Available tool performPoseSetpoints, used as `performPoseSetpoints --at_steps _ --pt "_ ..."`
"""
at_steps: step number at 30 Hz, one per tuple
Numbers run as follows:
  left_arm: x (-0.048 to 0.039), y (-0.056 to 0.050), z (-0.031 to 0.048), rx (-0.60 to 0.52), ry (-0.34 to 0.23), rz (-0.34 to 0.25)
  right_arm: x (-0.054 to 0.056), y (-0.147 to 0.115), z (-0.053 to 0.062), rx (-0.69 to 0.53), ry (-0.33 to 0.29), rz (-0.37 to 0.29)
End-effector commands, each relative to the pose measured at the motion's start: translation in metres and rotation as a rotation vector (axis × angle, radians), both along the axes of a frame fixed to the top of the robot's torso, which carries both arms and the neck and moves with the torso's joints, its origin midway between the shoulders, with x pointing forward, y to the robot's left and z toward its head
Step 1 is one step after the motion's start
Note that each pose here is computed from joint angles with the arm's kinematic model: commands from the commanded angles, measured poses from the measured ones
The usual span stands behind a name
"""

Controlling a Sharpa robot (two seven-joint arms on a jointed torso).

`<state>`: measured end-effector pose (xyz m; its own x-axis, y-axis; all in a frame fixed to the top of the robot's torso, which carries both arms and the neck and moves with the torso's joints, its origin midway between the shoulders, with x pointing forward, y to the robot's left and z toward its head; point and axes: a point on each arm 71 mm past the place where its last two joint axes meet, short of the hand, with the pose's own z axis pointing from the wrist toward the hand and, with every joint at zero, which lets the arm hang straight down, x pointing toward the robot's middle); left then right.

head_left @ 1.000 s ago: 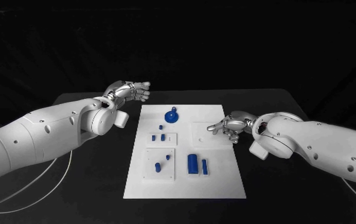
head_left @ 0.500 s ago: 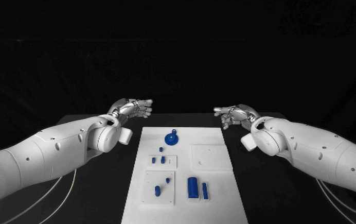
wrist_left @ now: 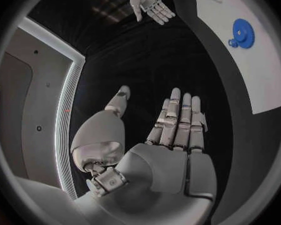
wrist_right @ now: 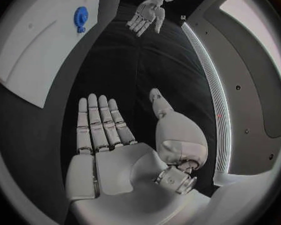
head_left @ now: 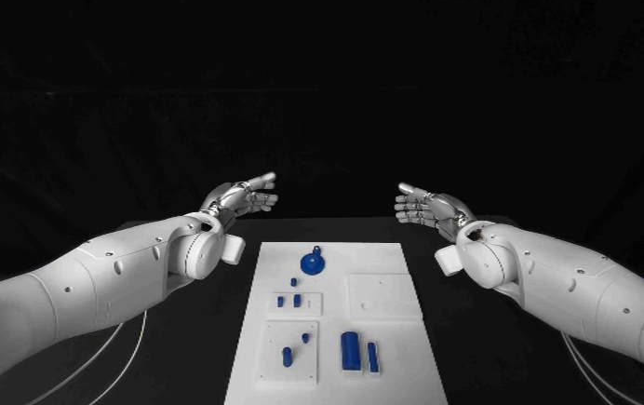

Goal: Assemble the parts on the task board

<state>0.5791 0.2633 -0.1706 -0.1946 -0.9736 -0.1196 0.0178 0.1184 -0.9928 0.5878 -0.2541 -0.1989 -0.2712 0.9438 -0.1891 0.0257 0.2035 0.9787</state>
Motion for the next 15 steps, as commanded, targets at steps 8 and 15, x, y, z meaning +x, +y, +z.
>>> performPoseSetpoints --at_steps 8,15 --pt "-0.0284 -0.023 -0.0224 -0.05 -0.005 0.046 -0.022 0.017 -0.007 0.07 -0.039 -0.049" --pt "-0.0756 -0.052 -0.0446 -0.103 -0.001 0.119 -0.061 0.039 -0.017 0.151 -0.064 -0.133"
